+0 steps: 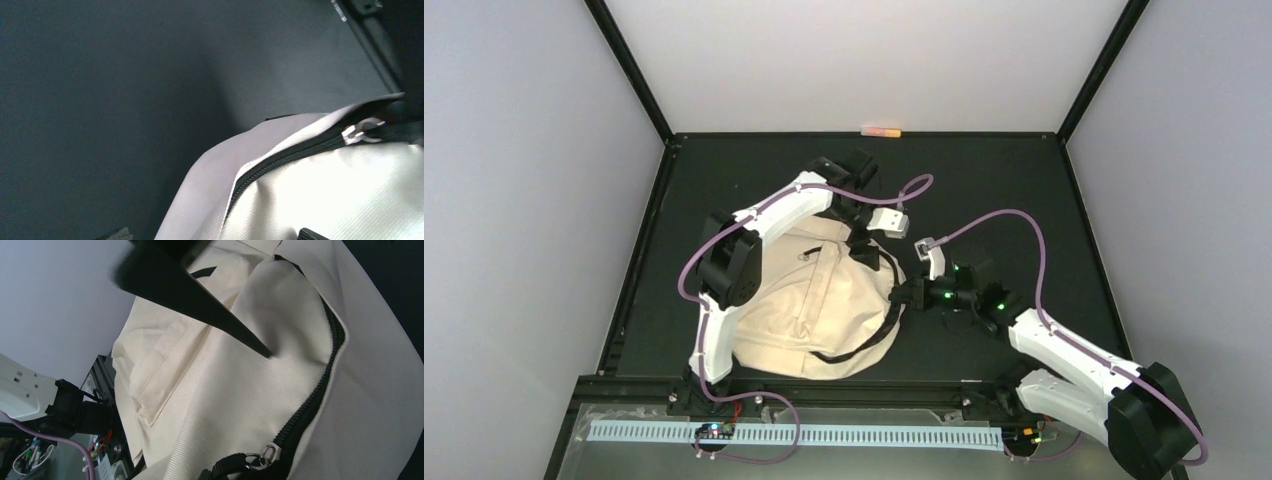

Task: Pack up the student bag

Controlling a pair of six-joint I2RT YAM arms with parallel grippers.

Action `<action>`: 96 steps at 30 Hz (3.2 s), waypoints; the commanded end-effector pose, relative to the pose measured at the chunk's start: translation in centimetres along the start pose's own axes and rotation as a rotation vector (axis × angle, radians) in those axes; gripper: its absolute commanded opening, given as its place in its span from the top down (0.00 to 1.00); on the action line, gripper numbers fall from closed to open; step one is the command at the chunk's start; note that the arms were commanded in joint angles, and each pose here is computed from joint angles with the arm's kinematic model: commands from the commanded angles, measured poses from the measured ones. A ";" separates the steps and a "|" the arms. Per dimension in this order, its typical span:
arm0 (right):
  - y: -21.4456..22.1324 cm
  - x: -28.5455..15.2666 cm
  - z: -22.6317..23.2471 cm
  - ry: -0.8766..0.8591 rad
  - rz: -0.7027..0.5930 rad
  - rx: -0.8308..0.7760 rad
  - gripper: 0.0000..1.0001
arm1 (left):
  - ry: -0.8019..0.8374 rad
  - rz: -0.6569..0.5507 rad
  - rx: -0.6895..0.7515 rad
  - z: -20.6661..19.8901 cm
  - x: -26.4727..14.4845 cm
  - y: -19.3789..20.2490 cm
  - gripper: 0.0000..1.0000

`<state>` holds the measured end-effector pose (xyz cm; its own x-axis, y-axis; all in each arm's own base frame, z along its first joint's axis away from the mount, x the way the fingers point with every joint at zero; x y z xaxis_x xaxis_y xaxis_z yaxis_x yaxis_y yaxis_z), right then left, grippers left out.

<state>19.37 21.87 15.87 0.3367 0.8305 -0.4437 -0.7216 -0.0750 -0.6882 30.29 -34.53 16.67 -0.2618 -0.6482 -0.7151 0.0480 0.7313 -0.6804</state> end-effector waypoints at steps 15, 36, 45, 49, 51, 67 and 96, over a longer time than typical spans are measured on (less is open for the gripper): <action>-0.4 -1.1 -4.1 0.127 0.002 0.129 0.99 | -0.422 -0.132 -0.418 9.2 -6.3 1.1 0.98; -1.2 1.3 -3.2 -0.027 -0.003 0.214 0.99 | -0.614 -0.296 -0.735 8.2 -17.1 10.5 0.98; -6.7 3.7 -4.7 0.005 0.037 0.111 0.99 | -0.475 -0.297 -0.441 2.8 -17.2 5.4 0.03; -7.1 3.9 -5.4 0.020 0.042 0.113 0.99 | -0.498 -0.227 -0.180 2.7 -16.4 1.9 0.02; -6.9 4.0 -5.5 0.019 0.051 0.119 0.99 | -0.454 -0.200 -0.080 2.7 -14.9 0.5 0.04; -4.9 2.8 -5.5 0.046 0.043 0.154 0.99 | -0.035 0.104 0.154 4.7 -2.7 3.1 0.03; -1.2 7.1 -5.0 -0.081 0.036 0.340 0.99 | -0.935 -0.318 -0.842 17.1 -22.3 5.2 0.98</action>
<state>28.96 23.60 13.56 0.4262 0.8163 -0.3900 -0.7865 0.1213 -0.6056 45.58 -27.40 17.54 0.2488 -0.5441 -0.8013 -0.6041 0.5595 -0.5675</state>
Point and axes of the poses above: each gripper's point midway between its finger pads, its own x axis out along the fingers, its own z axis along the line the jaws close on, y = z × x, the point moved 3 cm from there along -x, back along the fingers, and after that the axes turned 9 degrees about -x, right-handed, at the moved point
